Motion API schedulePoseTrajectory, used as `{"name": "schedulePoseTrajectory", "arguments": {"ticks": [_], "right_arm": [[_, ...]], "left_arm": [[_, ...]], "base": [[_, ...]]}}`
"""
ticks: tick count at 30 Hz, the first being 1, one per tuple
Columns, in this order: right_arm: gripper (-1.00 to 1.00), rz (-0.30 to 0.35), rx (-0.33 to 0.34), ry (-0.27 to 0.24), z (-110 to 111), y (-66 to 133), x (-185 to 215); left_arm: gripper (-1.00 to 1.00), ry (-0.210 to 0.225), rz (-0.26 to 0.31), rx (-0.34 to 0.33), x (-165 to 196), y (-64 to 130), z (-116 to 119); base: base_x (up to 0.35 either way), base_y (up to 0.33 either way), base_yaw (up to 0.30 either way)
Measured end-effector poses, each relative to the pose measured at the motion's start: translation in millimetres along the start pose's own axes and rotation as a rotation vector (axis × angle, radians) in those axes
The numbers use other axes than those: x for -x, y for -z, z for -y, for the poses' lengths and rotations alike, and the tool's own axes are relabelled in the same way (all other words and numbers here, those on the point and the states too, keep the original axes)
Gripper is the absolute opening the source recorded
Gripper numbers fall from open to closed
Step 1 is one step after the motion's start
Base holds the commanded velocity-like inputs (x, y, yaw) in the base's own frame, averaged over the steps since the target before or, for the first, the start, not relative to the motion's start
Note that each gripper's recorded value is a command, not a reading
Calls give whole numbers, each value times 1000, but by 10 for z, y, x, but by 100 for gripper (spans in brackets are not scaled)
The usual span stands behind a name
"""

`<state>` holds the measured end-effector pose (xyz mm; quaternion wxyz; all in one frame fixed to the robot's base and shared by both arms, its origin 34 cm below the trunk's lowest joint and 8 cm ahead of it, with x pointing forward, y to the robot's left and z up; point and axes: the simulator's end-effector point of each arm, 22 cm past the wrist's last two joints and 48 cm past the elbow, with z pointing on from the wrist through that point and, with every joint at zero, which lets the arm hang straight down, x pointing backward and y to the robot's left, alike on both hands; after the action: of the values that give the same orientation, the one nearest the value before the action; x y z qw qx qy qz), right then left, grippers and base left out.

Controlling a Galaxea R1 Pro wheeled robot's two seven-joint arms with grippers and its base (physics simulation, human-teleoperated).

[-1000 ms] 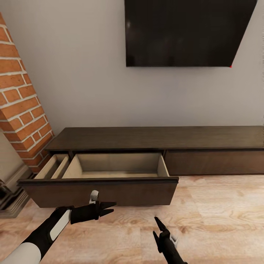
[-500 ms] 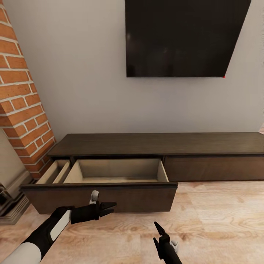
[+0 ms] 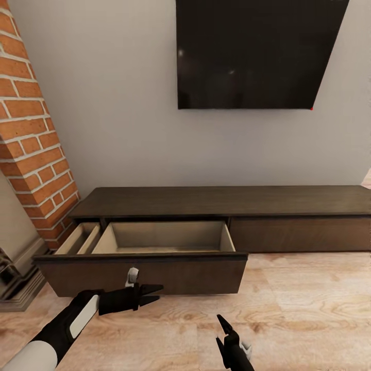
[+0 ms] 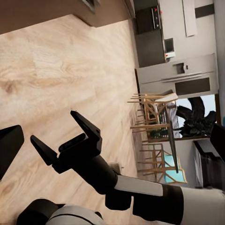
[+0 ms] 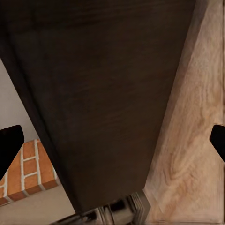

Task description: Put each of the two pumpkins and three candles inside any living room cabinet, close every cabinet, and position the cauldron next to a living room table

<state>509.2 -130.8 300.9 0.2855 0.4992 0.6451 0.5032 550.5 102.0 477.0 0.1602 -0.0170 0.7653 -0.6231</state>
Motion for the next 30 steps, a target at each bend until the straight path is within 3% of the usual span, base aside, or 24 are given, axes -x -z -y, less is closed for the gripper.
{"name": "schedulePoseTrajectory", "arguments": {"ticks": [7, 13, 22, 30], "right_arm": [[100, 0, -7, -1, 29, 26, 24], [100, 9, -33, -2, 170, 160, 111], [100, 14, -31, 6, 170, 167, 126], [100, 26, -35, 26, 181, 168, 154]], "left_arm": [[100, 1, -2, -2, -9, -12, 7], [100, 1, -3, -2, -11, -15, 8], [100, 1, -2, -1, -8, -9, 5], [100, 1, -2, -2, -7, -10, 4]], "base": [[-22, 0, 0], [-1, 0, 0], [-5, 0, 0], [-206, 0, 0]]}}
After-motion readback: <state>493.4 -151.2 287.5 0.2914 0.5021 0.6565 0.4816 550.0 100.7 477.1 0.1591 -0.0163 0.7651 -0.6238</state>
